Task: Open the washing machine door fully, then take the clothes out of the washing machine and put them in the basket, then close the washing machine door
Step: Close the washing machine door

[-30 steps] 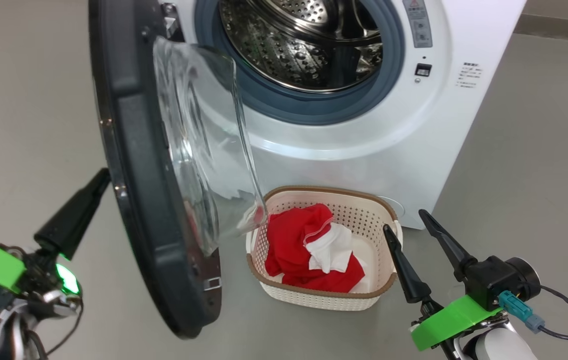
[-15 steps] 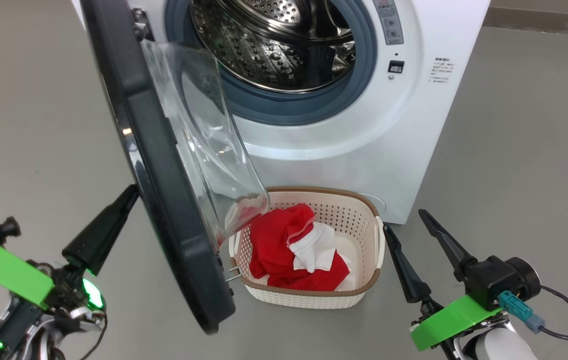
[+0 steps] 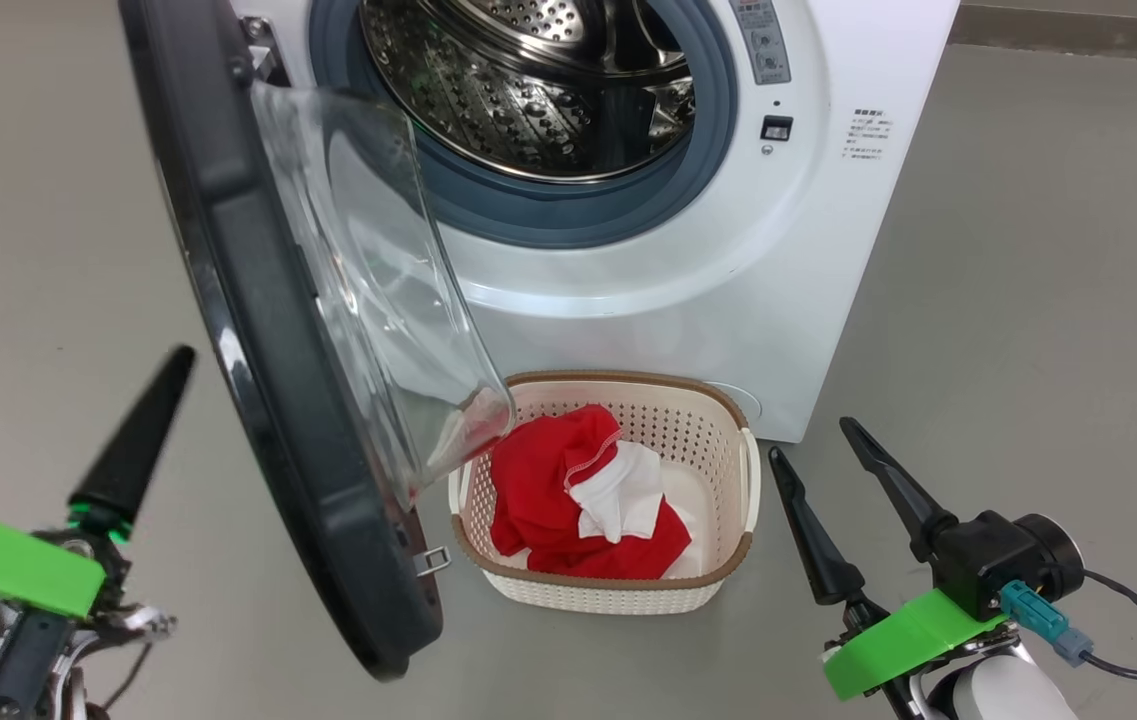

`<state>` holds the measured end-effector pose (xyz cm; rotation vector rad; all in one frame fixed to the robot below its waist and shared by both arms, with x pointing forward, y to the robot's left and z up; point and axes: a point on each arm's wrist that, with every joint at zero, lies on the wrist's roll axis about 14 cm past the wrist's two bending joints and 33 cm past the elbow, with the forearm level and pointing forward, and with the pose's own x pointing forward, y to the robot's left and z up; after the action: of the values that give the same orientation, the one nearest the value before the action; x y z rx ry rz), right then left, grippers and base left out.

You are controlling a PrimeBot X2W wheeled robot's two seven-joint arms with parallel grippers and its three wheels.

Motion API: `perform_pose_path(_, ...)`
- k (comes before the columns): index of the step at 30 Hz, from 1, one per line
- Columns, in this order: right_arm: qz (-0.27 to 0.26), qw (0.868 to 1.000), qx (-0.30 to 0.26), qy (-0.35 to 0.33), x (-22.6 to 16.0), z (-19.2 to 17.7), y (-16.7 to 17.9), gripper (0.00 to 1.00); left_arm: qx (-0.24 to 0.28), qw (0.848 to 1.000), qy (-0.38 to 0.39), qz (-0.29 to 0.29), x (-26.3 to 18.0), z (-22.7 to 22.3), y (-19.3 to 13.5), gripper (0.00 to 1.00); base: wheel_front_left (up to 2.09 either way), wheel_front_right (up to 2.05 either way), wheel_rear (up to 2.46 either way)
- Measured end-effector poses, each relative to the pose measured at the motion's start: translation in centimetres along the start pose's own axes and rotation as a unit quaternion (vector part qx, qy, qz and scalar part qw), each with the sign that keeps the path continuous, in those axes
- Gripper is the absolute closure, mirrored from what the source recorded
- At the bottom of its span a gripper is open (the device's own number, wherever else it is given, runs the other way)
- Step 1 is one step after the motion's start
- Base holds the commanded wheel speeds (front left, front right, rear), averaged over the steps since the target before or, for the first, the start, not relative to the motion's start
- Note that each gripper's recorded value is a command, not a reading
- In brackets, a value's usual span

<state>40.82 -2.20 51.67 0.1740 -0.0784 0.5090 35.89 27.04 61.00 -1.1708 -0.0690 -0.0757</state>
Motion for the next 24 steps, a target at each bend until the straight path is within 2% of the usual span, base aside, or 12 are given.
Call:
perform_pose_path(3, 0.000, 1.000, 0.000, 0.000, 0.0, 0.0, 0.0, 0.00, 0.057, 0.997, -0.042, 0.013, -0.1, 1.3, 0.6, 0.00, 0.00, 0.00, 0.00)
perform_pose_path(6, 0.001, 1.000, 0.000, -0.001, 0.1, 0.1, 0.1, 0.00, 0.125, 0.988, -0.086, 0.029, -0.4, 2.7, 1.0, 0.00, 0.00, 0.00, 0.00)
perform_pose_path(7, 0.001, 1.000, 0.000, -0.002, 0.1, 0.1, 0.1, 0.00, 0.150, 0.983, -0.100, 0.035, -0.5, 3.2, 1.2, 0.00, 0.00, 0.00, 0.00)
perform_pose_path(8, 0.001, 1.000, 0.000, -0.001, 0.1, 0.1, 0.1, 0.00, 0.194, 0.971, -0.131, 0.042, -0.8, 4.2, 1.2, 0.00, 0.00, 0.00, 0.00)
perform_pose_path(12, 0.002, 1.000, 0.001, -0.001, 0.1, 0.0, 0.1, 0.00, 0.252, 0.953, -0.159, 0.045, -1.1, 4.2, 1.4, 0.00, 0.00, 0.00, 0.00)
perform_pose_path(17, 0.001, 1.000, 0.005, -0.002, 0.1, 0.1, 0.1, 0.00, 0.352, 0.917, -0.180, 0.050, -1.7, 4.2, 1.6, 0.00, 0.00, 0.00, 0.00)
perform_pose_path(18, 0.001, 1.000, 0.005, -0.002, 0.1, 0.1, 0.1, 0.00, 0.352, 0.917, -0.180, 0.050, -1.7, 4.2, 1.6, 0.00, 0.00, 0.00, 0.00)
perform_pose_path(24, -0.002, 1.000, 0.006, -0.002, 0.1, 0.0, -0.1, 0.00, 0.428, 0.884, -0.179, 0.054, -2.0, 3.1, 2.5, 0.00, 0.00, 0.00, 0.00)
